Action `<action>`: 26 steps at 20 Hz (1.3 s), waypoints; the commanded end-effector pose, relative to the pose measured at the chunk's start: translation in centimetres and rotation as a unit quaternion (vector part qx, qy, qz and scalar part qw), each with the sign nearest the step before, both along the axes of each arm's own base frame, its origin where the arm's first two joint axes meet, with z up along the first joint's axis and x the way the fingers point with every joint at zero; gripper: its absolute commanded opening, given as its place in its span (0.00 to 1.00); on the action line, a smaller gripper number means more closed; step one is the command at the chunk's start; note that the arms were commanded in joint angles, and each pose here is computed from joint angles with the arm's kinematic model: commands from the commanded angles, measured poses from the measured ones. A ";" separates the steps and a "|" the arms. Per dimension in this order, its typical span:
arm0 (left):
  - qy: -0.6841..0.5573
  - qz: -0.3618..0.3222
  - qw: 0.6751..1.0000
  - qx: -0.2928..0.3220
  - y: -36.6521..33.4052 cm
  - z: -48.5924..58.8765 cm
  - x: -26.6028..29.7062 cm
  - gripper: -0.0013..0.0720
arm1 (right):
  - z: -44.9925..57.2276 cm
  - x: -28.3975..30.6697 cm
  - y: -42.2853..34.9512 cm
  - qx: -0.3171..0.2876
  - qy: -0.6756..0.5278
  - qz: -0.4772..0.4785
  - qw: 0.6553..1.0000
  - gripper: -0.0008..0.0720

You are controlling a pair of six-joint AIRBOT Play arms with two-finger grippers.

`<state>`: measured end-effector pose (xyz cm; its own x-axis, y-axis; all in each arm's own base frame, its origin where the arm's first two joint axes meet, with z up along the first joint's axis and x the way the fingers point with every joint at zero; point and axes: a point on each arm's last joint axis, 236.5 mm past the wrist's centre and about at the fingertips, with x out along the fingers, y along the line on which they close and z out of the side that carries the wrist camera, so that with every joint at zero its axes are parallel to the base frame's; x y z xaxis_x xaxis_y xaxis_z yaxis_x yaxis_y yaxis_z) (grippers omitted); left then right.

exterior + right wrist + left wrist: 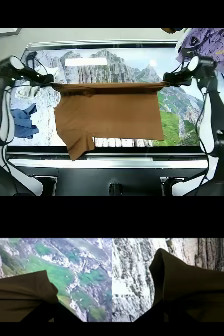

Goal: Fold the clothes and pants, and hang the long-sleeved shirts on hangers.

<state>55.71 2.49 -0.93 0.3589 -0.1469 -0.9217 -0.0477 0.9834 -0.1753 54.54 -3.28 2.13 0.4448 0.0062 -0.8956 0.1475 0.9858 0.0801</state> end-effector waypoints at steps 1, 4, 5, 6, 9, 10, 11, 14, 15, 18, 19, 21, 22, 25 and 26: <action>-0.007 -0.001 1.000 0.001 -0.2 -3.1 1.7 0.04 | -2.5 1.3 -0.3 -0.003 -0.002 -0.003 1.000 0.05; 0.055 -0.014 0.998 0.006 -0.2 -3.5 -1.3 0.04 | -3.7 -1.4 0.1 0.003 0.060 -0.001 0.998 0.05; 0.082 -0.019 0.996 0.005 -0.3 -3.7 -2.6 0.04 | -4.1 -2.7 0.2 0.006 0.088 0.000 0.996 0.05; 0.110 -0.024 0.994 0.002 -0.5 -3.9 -3.9 0.04 | -4.4 -3.8 0.3 0.009 0.113 -0.002 0.994 0.05; 0.172 -0.015 0.985 -0.001 -0.5 -4.2 -6.7 0.04 | -5.1 -6.3 1.3 0.030 0.168 0.002 0.985 0.05; 0.182 -0.016 0.983 -0.001 -0.5 -4.3 -7.2 0.04 | -5.6 -6.9 1.7 0.037 0.181 0.003 0.983 0.05; 0.190 -0.013 0.982 -0.002 -0.5 -4.5 -7.5 0.04 | -6.1 -7.4 2.1 0.046 0.194 0.003 0.980 0.05; 0.208 -0.014 0.978 -0.004 -0.8 -5.2 -8.1 0.04 | -7.9 -8.9 3.0 0.067 0.228 -0.004 0.971 0.05; 0.211 -0.016 0.977 -0.004 -0.9 -5.5 -8.2 0.04 | -8.4 -9.3 3.3 0.075 0.238 -0.002 0.968 0.05; 0.218 -0.020 0.976 -0.004 -1.3 -6.2 -8.4 0.04 | -9.3 -9.9 4.2 0.094 0.258 0.000 0.961 0.05; 0.221 -0.021 0.975 -0.004 -1.4 -6.4 -8.4 0.04 | -9.7 -10.0 4.6 0.102 0.265 0.000 0.959 0.05; 0.226 -0.022 0.974 -0.004 -1.6 -7.0 -8.5 0.04 | -10.4 -10.7 5.3 0.111 0.284 0.004 0.952 0.05; 0.229 -0.023 0.973 -0.005 -1.6 -7.3 -8.5 0.04 | -10.9 -11.1 5.5 0.111 0.297 0.006 0.949 0.05; 0.234 -0.025 0.972 -0.005 -1.9 -7.8 -8.6 0.05 | -12.0 -12.1 6.5 0.104 0.325 0.019 0.940 0.07; 0.232 -0.024 0.972 -0.005 -1.9 -7.8 -8.5 0.17 | -12.1 -12.2 6.5 0.096 0.327 0.020 0.940 0.15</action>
